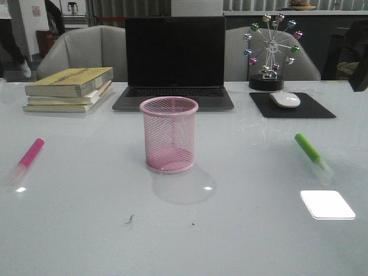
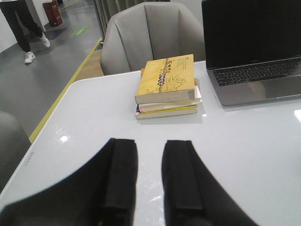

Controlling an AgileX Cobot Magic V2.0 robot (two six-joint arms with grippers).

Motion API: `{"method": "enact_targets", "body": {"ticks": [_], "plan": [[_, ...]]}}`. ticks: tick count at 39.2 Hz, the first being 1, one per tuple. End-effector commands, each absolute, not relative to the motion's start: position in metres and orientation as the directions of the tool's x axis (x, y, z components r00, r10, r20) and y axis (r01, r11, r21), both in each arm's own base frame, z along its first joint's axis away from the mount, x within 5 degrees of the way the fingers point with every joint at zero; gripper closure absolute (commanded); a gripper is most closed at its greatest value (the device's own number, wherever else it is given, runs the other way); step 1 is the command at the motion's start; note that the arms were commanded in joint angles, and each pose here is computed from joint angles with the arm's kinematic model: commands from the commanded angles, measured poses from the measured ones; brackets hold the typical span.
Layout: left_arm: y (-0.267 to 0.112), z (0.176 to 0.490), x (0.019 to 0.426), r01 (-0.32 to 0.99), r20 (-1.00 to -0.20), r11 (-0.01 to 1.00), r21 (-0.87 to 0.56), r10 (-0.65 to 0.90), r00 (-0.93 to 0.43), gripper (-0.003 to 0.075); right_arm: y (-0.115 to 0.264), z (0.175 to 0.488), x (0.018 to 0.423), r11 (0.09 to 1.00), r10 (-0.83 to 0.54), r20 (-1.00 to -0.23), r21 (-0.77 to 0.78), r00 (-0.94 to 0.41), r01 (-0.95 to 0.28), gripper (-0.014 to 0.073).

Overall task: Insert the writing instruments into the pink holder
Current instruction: 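Lower the right gripper over the green marker and close on it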

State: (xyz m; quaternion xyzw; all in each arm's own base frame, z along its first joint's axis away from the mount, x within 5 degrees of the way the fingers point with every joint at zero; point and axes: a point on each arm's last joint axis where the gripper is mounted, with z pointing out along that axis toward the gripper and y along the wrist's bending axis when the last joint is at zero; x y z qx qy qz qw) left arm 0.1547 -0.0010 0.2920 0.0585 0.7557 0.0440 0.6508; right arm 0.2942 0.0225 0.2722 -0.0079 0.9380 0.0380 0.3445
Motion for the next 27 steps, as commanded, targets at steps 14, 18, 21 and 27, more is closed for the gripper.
{"method": "enact_targets", "body": {"ticks": [14, 18, 21, 27], "plan": [[-0.003, 0.312, 0.157, 0.028, -0.992, 0.992, 0.124, 0.125, -0.022, 0.0599, 0.029, 0.272, 0.388, 0.997, 0.006, -0.586, 0.07, -0.81, -0.043, 0.0138], [-0.003, 0.312, 0.157, 0.028, -0.992, 0.992, 0.124, 0.125, -0.022, 0.0623, 0.03, 0.259, 0.405, 0.997, 0.0, -0.529, 0.07, -0.849, -0.043, 0.0138], [-0.003, 0.312, 0.157, 0.028, -0.992, 0.992, 0.124, 0.125, -0.022, 0.0629, 0.031, 0.249, 0.414, 0.997, -0.003, -0.49, 0.07, -0.872, -0.043, 0.0138], [-0.003, 0.312, 0.157, 0.028, -0.992, 0.992, 0.124, 0.125, -0.022, 0.0629, 0.032, 0.235, 0.429, 0.997, -0.005, -0.446, 0.071, -0.895, -0.041, 0.0138]]}}
